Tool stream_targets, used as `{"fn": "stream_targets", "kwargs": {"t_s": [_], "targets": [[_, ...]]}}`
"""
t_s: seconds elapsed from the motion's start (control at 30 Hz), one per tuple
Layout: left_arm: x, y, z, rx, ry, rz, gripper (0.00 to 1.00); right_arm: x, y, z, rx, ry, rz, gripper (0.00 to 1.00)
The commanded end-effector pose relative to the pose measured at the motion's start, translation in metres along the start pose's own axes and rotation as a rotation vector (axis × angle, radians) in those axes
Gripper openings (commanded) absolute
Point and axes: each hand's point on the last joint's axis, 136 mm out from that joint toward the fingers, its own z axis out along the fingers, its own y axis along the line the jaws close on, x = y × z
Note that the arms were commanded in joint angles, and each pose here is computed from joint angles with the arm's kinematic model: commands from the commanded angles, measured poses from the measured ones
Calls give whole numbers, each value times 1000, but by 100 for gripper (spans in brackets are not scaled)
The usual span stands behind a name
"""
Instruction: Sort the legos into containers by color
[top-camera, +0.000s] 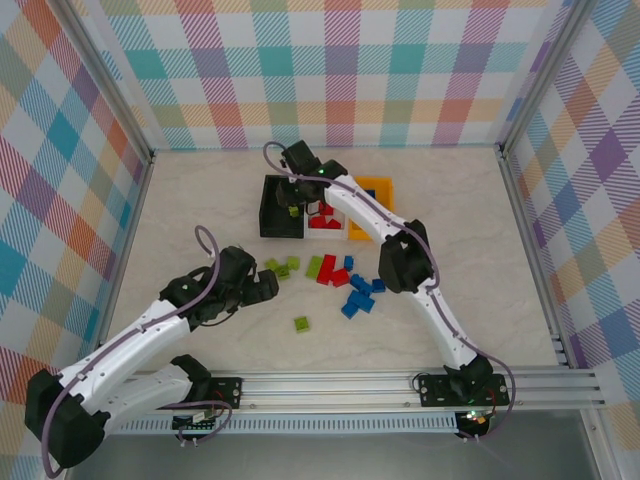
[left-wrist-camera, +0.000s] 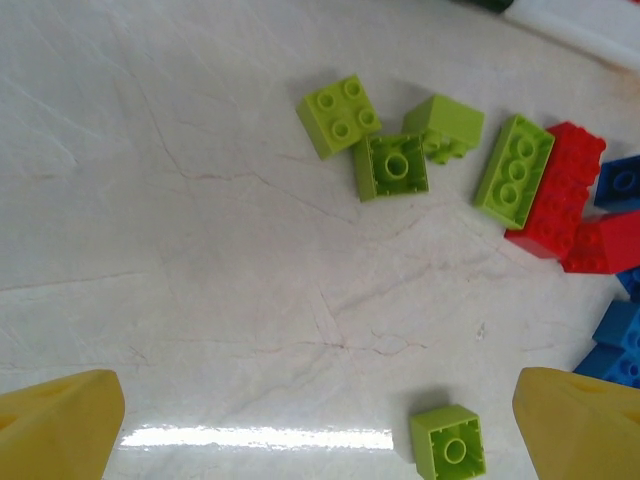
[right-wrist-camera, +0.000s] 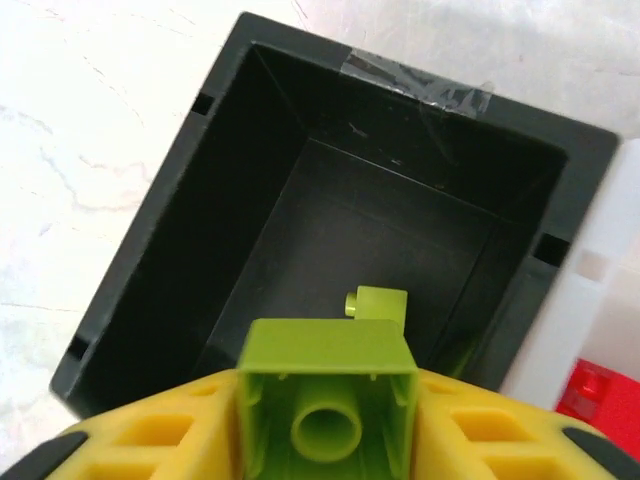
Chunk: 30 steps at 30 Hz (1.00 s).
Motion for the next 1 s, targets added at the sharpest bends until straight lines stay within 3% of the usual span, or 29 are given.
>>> {"fn": "stream_targets", "kwargs": {"t_s": [0.0, 0.23, 0.5, 0.7, 0.97], "targets": [[12, -6, 6, 28, 55, 41, 100, -17, 15, -29, -56, -26, 1, 56], [34, -34, 16, 70, 143, 148, 100, -45, 22, -95, -87, -168, 19, 69], [76, -72, 45, 44, 277, 350, 100, 19, -7, -154, -64, -206, 75, 73], [95, -81, 67, -11, 343, 441, 88, 67, -29, -184, -26, -209, 96, 73], [121, -73, 83, -97, 432, 526, 70, 87, -54, -210, 18, -248, 141, 73]]}}
